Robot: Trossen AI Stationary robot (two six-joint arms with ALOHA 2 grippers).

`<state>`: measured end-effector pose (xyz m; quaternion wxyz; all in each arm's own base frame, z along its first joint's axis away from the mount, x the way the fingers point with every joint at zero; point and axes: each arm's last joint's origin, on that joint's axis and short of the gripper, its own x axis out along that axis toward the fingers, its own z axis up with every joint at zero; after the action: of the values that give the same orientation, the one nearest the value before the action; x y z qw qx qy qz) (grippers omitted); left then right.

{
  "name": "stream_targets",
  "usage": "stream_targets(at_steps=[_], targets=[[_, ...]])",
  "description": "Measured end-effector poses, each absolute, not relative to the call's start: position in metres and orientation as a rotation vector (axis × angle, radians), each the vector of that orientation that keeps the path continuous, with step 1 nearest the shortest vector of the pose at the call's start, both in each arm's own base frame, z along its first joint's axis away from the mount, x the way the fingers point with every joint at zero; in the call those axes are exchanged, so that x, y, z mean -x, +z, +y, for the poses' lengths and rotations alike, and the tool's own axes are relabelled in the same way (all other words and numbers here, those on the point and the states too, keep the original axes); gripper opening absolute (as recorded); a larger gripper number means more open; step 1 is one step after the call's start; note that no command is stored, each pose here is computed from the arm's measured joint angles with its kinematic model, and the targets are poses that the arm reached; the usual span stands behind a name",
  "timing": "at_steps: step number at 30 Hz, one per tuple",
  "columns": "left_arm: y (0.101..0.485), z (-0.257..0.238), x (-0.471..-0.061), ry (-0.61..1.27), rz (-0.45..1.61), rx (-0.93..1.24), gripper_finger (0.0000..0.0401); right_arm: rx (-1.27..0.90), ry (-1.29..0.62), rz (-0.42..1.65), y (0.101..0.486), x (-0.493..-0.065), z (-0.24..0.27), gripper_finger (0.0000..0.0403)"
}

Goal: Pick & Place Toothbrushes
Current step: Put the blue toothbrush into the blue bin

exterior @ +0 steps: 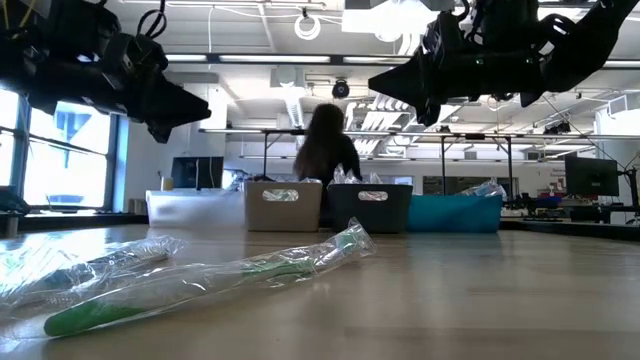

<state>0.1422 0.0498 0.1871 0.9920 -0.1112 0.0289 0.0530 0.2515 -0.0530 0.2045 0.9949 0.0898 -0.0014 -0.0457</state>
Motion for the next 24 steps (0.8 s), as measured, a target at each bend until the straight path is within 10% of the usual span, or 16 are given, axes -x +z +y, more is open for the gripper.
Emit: stream_targets(at_steps=[24], targets=[[0.225, -0.011, -0.16, 0.025, 0.092, 0.426, 0.0085, -0.155, -0.043, 0.003, 0.219, -0.234, -0.072, 0.0003]])
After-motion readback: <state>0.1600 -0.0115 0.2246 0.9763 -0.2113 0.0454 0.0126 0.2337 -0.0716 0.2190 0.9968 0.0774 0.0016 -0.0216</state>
